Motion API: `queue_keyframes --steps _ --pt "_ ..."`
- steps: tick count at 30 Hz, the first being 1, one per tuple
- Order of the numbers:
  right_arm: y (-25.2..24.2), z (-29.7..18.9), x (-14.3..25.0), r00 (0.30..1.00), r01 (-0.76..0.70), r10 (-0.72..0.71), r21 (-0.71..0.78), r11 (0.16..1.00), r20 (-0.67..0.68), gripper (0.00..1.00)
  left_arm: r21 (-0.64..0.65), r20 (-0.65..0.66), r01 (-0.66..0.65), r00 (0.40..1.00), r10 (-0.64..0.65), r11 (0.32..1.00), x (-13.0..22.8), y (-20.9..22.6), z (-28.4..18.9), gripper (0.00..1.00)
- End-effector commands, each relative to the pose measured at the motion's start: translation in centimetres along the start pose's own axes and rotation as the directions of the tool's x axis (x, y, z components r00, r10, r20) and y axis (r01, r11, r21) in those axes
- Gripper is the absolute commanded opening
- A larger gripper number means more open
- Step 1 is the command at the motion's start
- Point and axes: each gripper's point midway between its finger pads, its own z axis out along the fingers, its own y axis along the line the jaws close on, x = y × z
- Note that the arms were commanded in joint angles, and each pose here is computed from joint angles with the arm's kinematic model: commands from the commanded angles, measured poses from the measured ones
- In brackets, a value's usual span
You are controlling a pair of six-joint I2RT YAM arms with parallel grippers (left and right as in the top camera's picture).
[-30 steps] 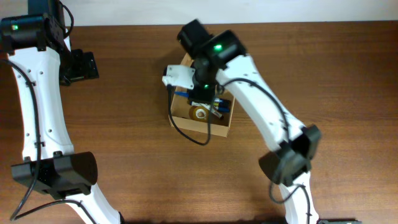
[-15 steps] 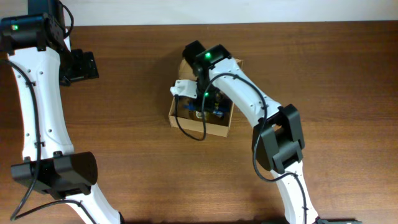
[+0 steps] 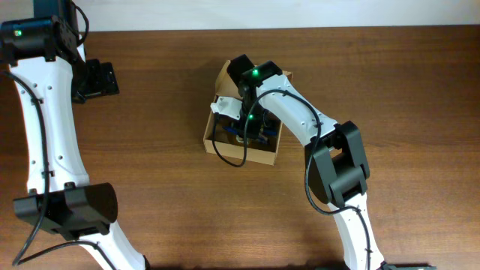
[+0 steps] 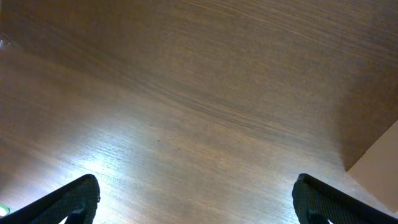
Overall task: Pack container
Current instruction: 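Release the blue pen in the box and lift the right gripper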
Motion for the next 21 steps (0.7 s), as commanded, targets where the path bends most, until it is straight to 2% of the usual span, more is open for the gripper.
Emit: queue_keyframes --steps 1,3,4,5,8,11,12,13,14,15,19,21 --pt "-0.1 0.6 0.5 0.999 -0.034 0.034 0.005 0.999 -0.029 0.08 -0.008 0.002 -0.004 1.0 0.004 1.0 0.1 0.3 -0.2 1.0" --pt "-0.4 0.5 0.8 0.997 -0.054 0.055 0.03 0.998 -0.051 0.2 -0.008 0.002 -0.005 1.0 0.005 1.0 0.1 0.3 -0.2 1.0" --pt "-0.5 0.3 1.1 0.996 -0.055 0.057 0.036 0.998 -0.063 0.35 -0.008 0.002 -0.005 1.0 0.005 1.0 0.1 0.3 -0.2 1.0" --pt "-0.3 0.2 1.3 0.995 -0.056 0.058 0.033 0.998 -0.075 0.4 -0.008 0.002 -0.004 1.0 0.004 1.0 0.1 0.3 -0.2 1.0" --pt "0.2 -1.1 1.0 0.995 -0.067 0.069 0.031 0.997 -0.076 0.41 -0.008 0.002 -0.004 1.0 0.004 1.0 0.1 0.3 -0.2 1.0" --pt "-0.3 -3.9 -0.7 0.995 -0.101 0.102 0.076 0.992 -0.009 0.41 -0.008 0.002 -0.004 1.0 0.004 1.0 0.1 0.3 -0.2 1.0" --pt "-0.5 -5.2 -1.3 0.995 -0.102 0.101 0.096 0.99 0.018 0.44 -0.008 0.002 -0.004 1.0 0.004 1.0 0.1 0.3 -0.2 1.0" --pt "-0.5 -6.8 -1.9 0.994 -0.099 0.094 0.117 0.988 0.047 0.52 -0.008 0.002 -0.004 1.0 0.004 1.0 0.1 0.3 -0.2 1.0" --pt "-0.5 -8.3 -2.4 0.994 -0.094 0.086 0.134 0.986 0.071 0.66 -0.008 0.002 -0.005 1.0 0.005 1.0 0.1 0.3 -0.2 1.0" --pt "-0.3 -9.9 -2.9 0.992 -0.093 0.08 0.15 0.984 0.093 0.71 -0.008 0.002 -0.005 1.0 0.005 1.0 0.1 0.3 -0.2 1.0" --pt "0.2 -17.0 -4.8 0.963 -0.172 0.115 0.227 0.959 0.244 0.68 -0.008 0.002 -0.004 1.0 0.004 1.0 0.1 0.3 -0.2 1.0" --pt "0.4 -20.4 -5.5 0.937 -0.223 0.134 0.257 0.94 0.324 0.58 -0.008 0.002 -0.005 1.0 0.005 1.0 0.1 0.3 -0.2 1.0"
